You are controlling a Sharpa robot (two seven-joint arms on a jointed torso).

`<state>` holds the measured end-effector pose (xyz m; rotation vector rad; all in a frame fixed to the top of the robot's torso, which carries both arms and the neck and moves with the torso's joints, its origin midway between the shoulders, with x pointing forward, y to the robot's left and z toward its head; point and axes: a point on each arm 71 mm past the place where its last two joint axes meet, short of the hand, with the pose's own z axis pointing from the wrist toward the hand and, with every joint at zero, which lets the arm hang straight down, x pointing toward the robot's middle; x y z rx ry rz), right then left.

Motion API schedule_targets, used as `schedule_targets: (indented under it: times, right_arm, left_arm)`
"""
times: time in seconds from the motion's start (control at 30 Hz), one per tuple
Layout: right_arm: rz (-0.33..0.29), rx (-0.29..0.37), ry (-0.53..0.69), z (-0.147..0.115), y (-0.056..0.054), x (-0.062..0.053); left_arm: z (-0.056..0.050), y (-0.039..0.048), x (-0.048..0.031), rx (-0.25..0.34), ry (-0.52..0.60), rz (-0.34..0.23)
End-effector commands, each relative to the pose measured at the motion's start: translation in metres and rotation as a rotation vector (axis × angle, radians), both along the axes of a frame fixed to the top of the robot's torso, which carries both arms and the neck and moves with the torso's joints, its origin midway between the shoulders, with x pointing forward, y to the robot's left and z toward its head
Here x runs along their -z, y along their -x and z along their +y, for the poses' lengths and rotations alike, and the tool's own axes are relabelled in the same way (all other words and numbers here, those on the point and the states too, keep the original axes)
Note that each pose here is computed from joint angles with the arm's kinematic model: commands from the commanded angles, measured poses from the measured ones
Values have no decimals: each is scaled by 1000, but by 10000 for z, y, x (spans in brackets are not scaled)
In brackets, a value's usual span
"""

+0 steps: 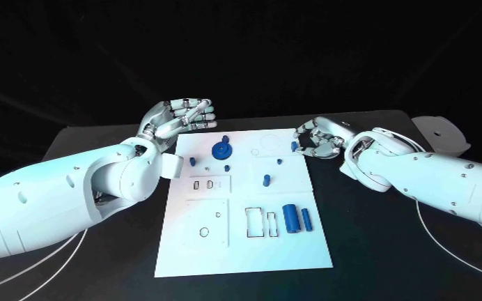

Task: Assemble the parts on the task board

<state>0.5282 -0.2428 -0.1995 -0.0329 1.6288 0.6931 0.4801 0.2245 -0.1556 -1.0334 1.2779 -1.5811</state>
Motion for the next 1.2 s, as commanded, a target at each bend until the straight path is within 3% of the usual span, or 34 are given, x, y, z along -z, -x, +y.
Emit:
schedule_targets:
  times: [0.03, 1.2]
  right_arm:
    - [22, -6, 17, 17, -4, 32]
    - [26, 0, 31, 102, -32, 63]
  left_arm:
    - [-21, 4, -13, 17, 13, -10]
    - [-14, 2, -14, 7, 9, -10]
